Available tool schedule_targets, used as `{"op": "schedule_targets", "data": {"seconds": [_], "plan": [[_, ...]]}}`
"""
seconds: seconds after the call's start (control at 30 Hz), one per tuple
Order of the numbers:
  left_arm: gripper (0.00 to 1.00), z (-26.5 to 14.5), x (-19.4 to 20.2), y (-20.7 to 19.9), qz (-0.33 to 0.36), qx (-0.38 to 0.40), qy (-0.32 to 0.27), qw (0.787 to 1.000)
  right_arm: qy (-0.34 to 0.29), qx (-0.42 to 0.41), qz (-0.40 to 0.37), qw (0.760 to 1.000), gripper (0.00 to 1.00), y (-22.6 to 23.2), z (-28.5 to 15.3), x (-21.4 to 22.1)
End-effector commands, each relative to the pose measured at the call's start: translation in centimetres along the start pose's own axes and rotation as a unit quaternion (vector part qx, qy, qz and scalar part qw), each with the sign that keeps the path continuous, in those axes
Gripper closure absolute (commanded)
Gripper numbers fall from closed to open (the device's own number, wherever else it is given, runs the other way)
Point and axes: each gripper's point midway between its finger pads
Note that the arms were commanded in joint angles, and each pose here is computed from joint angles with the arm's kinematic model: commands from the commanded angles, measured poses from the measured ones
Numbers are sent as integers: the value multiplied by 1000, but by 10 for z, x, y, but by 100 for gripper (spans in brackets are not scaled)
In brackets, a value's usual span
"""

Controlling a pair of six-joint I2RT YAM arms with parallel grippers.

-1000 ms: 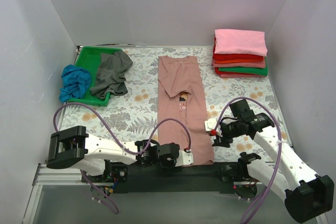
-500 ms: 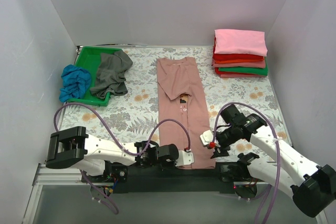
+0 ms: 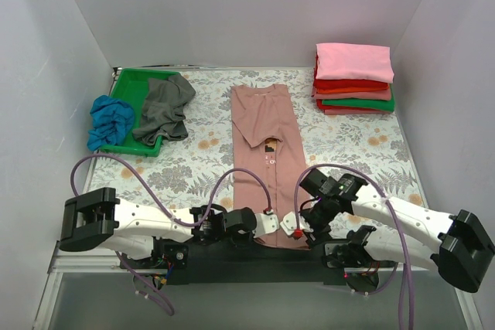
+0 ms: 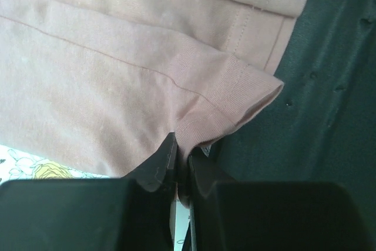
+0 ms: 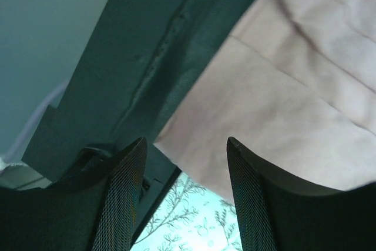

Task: Fold and stack the t-shirts
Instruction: Fold the tshirt

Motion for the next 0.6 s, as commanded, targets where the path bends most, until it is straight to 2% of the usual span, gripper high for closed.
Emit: {"op": "schedule_targets", "data": {"seconds": [0.0,0.43,0.57], "plan": [[100,-6,-14,5,-14,-9,-25,1000,30,-23,-3,999,37,6,12,9],[100,-14,-13,6,6,7,-61,998,109,-22,-47,993,42,3,37,38],[100,-12,-11,5,8,7,-58,998,133,-38,-64,988,49,11,42,47]]}}
Point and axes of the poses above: each gripper's point midway between its finger pads, its own z axis out along the fingers, its own y axis along the line the jaws close on, x = y × z, and after that the axes turned 14 degrees about -z, right-handed
